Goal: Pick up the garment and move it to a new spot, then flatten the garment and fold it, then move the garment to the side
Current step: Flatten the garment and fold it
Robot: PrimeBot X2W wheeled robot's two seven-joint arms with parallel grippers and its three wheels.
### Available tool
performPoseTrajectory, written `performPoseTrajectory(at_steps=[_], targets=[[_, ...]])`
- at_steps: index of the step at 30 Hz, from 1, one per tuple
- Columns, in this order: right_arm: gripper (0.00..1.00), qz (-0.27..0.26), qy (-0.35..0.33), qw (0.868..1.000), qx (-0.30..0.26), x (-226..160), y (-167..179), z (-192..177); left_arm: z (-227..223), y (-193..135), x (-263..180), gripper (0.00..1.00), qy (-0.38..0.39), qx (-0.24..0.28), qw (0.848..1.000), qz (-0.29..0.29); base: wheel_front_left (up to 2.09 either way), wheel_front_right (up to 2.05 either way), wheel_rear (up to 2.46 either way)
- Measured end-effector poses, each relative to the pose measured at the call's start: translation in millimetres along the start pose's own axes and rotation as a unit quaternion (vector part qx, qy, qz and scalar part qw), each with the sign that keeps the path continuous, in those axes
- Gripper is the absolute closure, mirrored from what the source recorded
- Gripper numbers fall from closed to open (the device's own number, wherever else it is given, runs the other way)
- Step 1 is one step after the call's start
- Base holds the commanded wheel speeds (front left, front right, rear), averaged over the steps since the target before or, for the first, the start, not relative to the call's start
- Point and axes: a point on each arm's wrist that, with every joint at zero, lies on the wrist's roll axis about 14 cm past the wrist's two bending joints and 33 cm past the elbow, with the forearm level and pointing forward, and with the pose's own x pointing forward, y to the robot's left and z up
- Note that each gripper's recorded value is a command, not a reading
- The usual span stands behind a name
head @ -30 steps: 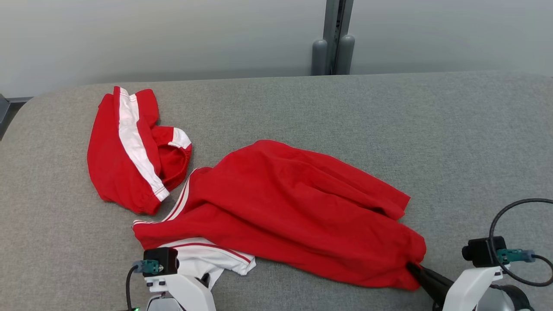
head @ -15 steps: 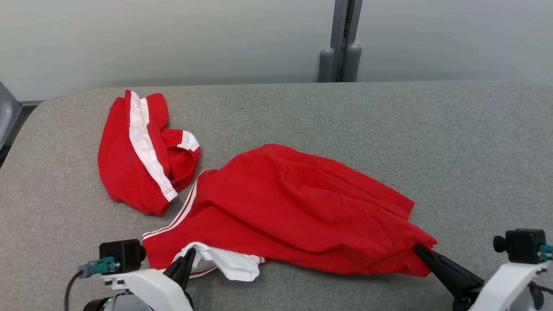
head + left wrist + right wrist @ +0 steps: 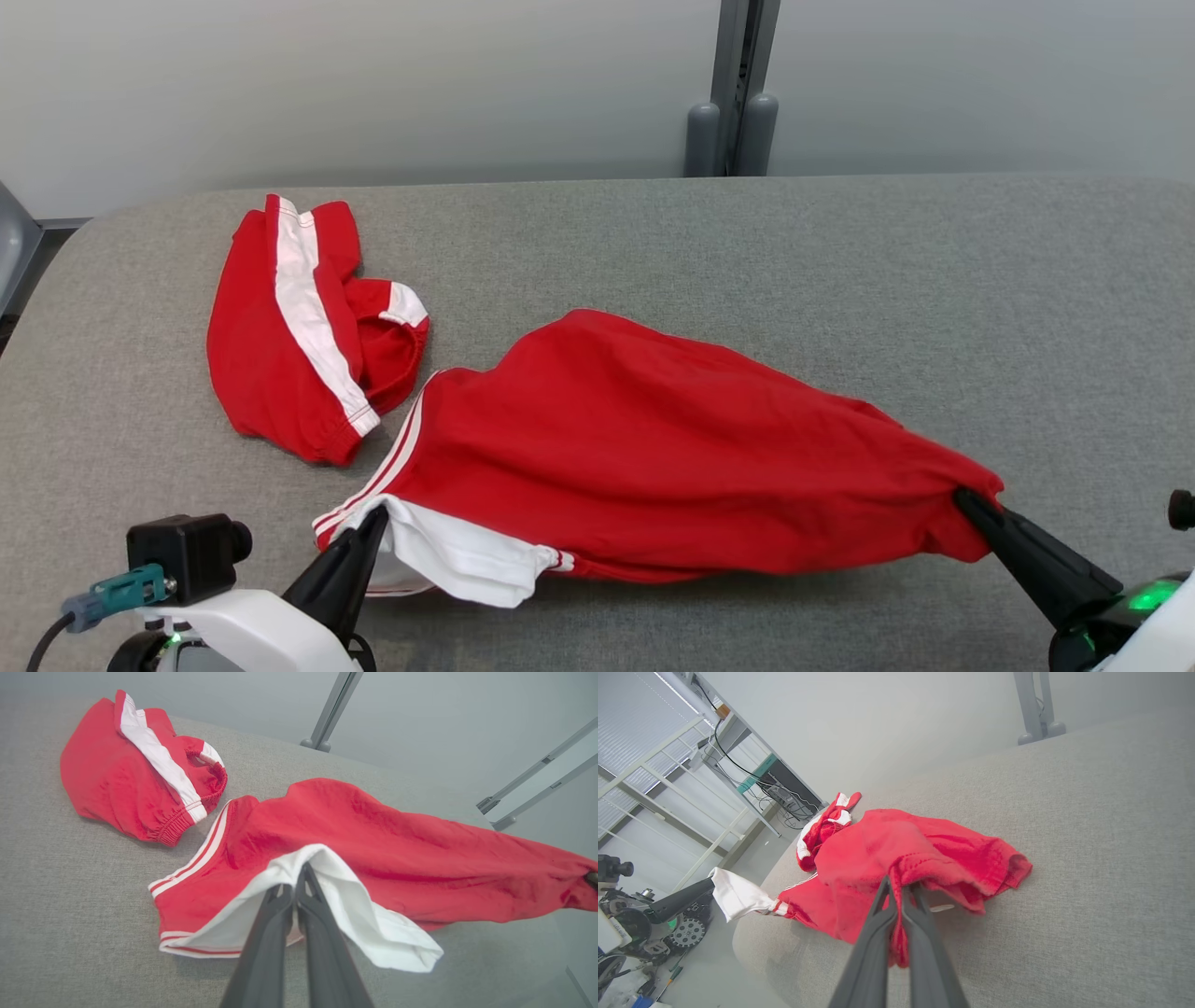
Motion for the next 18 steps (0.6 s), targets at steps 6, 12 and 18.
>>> performPoseTrajectory(at_steps=[6, 12, 18], targets=[[1.0, 0.022, -0.042, 0.999, 0.017, 10.2, 8.5, 26.0, 28.1, -6.4, 16.0, 1.0, -0.026, 0.042, 0.999, -0.018, 0.0, 0.0, 0.0], [1.0, 0.042, -0.084, 0.995, 0.041, 38.9, 3.3, 64.2, 68.9, -11.4, 58.5, 1.0, -0.047, 0.093, 0.994, -0.04, 0.0, 0.0, 0.0], [1.0, 0.037, -0.095, 0.994, 0.04, 78.0, -18.3, 96.5, 103.5, -19.2, 115.6, 1.0, -0.045, 0.132, 0.988, -0.064, 0.0, 0.0, 0.0]])
